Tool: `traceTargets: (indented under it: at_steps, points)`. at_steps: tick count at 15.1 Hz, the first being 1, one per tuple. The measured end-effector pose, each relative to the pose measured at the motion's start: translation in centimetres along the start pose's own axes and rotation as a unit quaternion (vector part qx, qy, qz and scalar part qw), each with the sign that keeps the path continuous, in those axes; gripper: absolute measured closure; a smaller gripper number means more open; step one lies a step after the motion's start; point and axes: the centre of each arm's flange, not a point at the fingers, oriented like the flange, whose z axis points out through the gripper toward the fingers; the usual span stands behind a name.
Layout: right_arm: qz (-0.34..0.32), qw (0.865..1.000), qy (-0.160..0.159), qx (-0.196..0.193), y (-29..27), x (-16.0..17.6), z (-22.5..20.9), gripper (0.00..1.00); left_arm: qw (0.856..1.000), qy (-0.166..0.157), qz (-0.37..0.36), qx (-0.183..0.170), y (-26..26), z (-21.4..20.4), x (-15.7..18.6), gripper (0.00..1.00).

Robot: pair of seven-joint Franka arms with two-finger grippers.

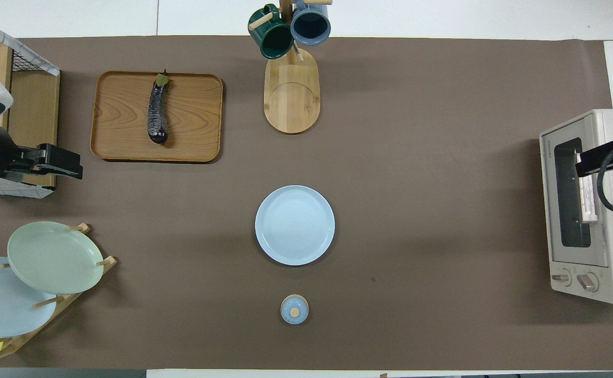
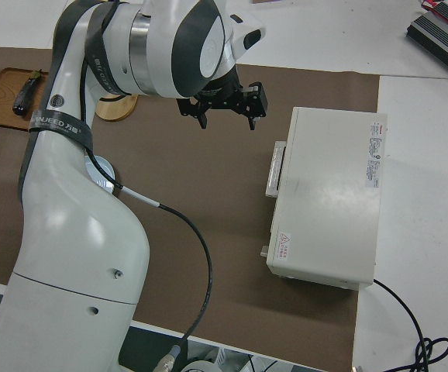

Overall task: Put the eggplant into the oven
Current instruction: 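Reach the left gripper to the eggplant on the wooden tray and grasp it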

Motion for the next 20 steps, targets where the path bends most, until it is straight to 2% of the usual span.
traceTargets:
  at_steps: [7,10,13,15,18,20]
  points:
    - [-0.015,1.000,-0.002,0.004,-1.4,0.1,0.1,0.00,1.000,0.006,0.000,0.000,0.0,0.0,0.2,0.00]
    - [-0.029,1.000,-0.005,0.006,-1.5,0.1,0.4,0.10,1.000,0.006,0.000,0.000,0.0,0.0,0.2,0.00]
    - [-0.028,1.000,-0.004,0.006,-1.4,-0.1,1.8,0.48,1.000,0.012,-0.001,-0.001,0.0,0.0,0.3,0.00]
    - [-0.015,1.000,0.013,0.005,-1.2,-0.1,3.0,0.70,1.000,0.023,-0.002,-0.002,0.0,-0.1,0.6,0.00]
    - [0.034,0.999,0.013,-0.008,-1.6,-0.3,4.1,0.99,1.000,0.029,-0.003,-0.004,0.0,1.1,1.7,0.00]
    - [0.056,0.998,0.013,-0.039,-2.1,-0.1,5.5,0.99,1.000,0.022,-0.003,-0.006,0.0,3.5,3.3,0.00]
